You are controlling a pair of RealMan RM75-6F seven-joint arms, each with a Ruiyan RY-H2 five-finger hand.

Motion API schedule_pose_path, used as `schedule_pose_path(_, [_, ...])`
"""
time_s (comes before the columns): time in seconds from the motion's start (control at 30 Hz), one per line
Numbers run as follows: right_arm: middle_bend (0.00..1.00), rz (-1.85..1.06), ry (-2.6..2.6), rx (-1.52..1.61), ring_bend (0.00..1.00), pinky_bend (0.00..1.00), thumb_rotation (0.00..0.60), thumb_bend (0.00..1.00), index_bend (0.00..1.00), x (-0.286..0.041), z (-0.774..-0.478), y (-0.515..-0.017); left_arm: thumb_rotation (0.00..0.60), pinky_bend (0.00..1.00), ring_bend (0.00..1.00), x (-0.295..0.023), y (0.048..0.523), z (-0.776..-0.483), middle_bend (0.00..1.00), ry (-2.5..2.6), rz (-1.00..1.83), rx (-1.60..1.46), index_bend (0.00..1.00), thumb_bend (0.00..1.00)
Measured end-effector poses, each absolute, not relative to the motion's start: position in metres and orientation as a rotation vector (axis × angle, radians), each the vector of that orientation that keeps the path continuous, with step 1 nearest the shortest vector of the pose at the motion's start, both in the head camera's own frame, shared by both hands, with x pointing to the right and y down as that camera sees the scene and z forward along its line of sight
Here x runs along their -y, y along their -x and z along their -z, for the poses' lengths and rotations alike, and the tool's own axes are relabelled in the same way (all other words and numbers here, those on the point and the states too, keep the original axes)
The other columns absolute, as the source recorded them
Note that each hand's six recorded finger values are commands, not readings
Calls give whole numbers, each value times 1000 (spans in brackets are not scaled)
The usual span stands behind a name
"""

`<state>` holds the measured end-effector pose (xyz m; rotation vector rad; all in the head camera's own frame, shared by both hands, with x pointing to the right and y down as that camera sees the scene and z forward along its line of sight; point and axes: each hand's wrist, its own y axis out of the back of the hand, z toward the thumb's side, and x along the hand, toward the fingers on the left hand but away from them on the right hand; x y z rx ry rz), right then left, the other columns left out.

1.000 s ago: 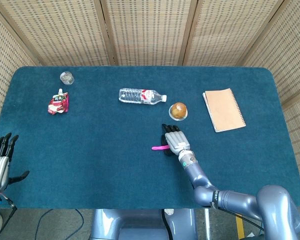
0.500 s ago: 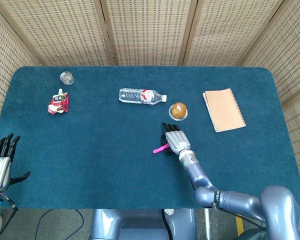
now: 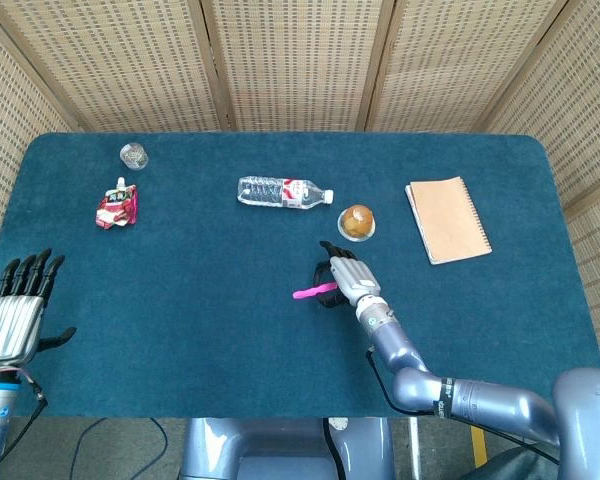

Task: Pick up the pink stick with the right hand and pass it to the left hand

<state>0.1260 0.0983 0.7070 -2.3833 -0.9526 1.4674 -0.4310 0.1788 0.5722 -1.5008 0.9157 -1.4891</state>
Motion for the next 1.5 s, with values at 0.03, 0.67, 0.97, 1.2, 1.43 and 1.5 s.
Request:
schedule_pose_path(0.03, [40, -1468, 2397, 969, 0, 0, 600, 545, 624, -97, -704, -125, 600, 0, 0, -175, 427, -573, 0, 1505, 1473, -902, 0, 0])
schedule_pose_path(0.67, [42, -1479, 2603, 1223, 0, 0, 600, 560, 634, -81, -681, -85, 600, 0, 0, -96, 287, -570, 0, 1636, 916, -593, 197, 21])
schedule_pose_path(0.97, [42, -1497, 2599, 1231, 0, 0, 600, 561, 637, -81, -681, -83, 600, 0, 0, -91, 220, -597, 0, 1668, 787, -496, 335, 141])
schedule_pose_path(1.2, [41, -1499, 2605, 1243, 0, 0, 600, 563, 640, -80, -682, -84, 600, 0, 0, -88, 181, -618, 0, 1651, 744, -465, 421, 187])
schedule_pose_path(1.43, [42, -1500, 2609, 1242, 0, 0, 600, 564, 640, -79, -681, -85, 600, 0, 0, -90, 152, -632, 0, 1680, 714, -483, 428, 203])
schedule_pose_path(1.5, [43, -1501, 2610, 1241, 0, 0, 600, 564, 643, -79, -680, -86, 600, 0, 0, -90, 147, -634, 0, 1686, 711, -485, 432, 230])
